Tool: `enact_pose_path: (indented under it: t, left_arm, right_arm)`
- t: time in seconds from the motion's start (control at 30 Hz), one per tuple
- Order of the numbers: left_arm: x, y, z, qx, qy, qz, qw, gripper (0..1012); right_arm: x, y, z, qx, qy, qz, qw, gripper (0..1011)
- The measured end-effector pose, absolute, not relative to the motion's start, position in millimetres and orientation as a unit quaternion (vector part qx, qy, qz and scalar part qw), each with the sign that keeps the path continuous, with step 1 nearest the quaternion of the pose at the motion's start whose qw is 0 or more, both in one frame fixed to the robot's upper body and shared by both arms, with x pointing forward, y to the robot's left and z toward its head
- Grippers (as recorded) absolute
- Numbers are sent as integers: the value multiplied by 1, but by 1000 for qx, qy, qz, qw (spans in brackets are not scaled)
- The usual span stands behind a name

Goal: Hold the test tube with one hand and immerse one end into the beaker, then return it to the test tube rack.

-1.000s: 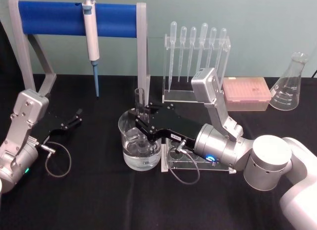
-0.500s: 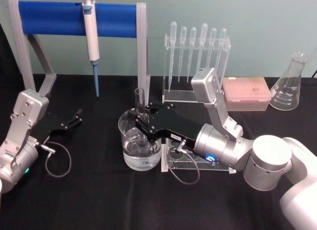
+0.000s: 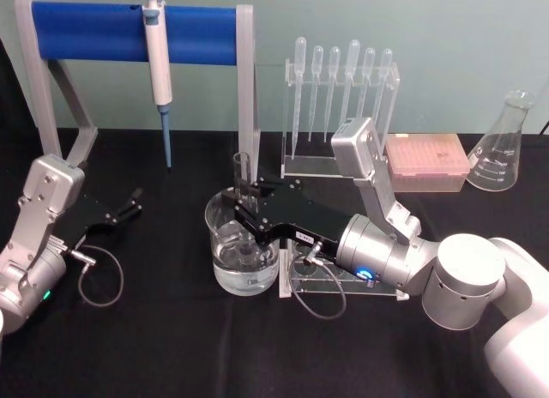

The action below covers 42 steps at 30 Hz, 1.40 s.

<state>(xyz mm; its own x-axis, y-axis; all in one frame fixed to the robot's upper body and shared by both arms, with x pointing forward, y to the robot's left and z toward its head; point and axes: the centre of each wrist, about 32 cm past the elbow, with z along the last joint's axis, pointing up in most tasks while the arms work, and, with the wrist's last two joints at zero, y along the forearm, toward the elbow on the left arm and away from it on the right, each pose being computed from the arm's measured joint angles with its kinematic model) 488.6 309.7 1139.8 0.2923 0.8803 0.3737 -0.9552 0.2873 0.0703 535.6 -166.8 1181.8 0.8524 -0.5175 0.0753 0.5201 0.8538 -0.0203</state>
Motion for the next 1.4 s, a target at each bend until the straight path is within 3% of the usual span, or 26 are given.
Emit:
enact_pose_path:
  t: [0.83,1.4]
  left_arm:
    - [489,310,1140,141,-132,580,791,1000]
    - [489,310,1140,141,-132,580,791,1000]
  right_arm:
    - [534,-167,1190,-15,-38,-271,962,225]
    - [518,-181,1265,31,-73,-279,957,225]
